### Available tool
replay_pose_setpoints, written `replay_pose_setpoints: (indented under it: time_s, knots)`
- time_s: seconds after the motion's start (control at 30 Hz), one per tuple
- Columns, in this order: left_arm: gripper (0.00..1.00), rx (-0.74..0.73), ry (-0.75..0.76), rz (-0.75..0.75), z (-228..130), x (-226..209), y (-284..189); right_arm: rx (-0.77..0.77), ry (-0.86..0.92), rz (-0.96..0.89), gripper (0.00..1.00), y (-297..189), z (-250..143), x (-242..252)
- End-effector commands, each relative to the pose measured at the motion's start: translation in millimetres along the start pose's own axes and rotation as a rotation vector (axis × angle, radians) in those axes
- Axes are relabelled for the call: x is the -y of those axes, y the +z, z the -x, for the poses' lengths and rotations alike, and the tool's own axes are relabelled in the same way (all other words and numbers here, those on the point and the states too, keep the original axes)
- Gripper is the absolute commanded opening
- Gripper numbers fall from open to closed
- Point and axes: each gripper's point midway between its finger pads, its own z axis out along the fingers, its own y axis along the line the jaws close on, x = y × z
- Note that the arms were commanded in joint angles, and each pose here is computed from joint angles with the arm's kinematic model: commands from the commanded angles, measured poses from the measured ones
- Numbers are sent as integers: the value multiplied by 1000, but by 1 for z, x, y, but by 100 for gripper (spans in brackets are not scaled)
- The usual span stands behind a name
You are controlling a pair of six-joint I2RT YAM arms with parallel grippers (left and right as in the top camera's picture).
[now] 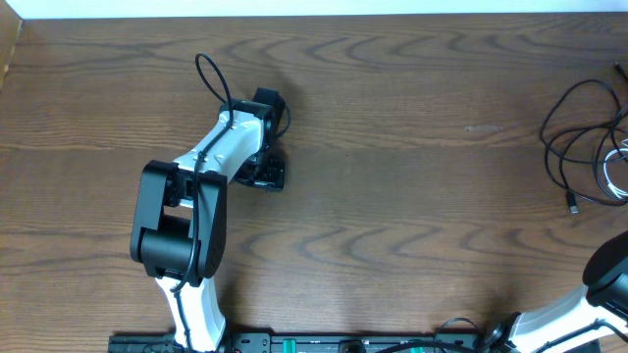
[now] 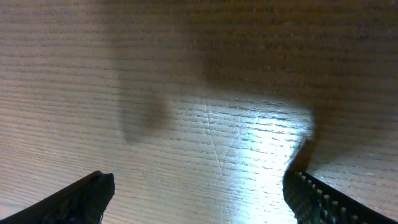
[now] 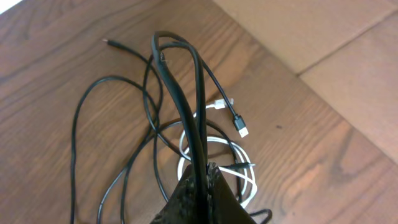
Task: Untangle cables
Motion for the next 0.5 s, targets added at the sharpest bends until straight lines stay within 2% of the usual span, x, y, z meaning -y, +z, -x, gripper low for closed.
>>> replay_pose_setpoints:
  time_s: [0.0, 0.1, 0.17, 0.23, 0.47]
  knots:
    - [92, -4, -13, 18, 0, -2, 1, 6, -12, 70, 14, 2, 5, 1]
    - [92, -4, -13, 18, 0, -2, 1, 2, -3, 62, 43, 3, 5, 7]
    - [92, -4, -13, 18, 0, -2, 1, 0, 1, 80, 56, 3, 5, 6]
    - [92, -3, -13, 17, 0, -2, 0, 3, -1, 129, 64, 1, 5, -3]
    - [93, 23, -19, 12, 2, -3, -7, 8, -25, 159, 72, -4, 5, -21]
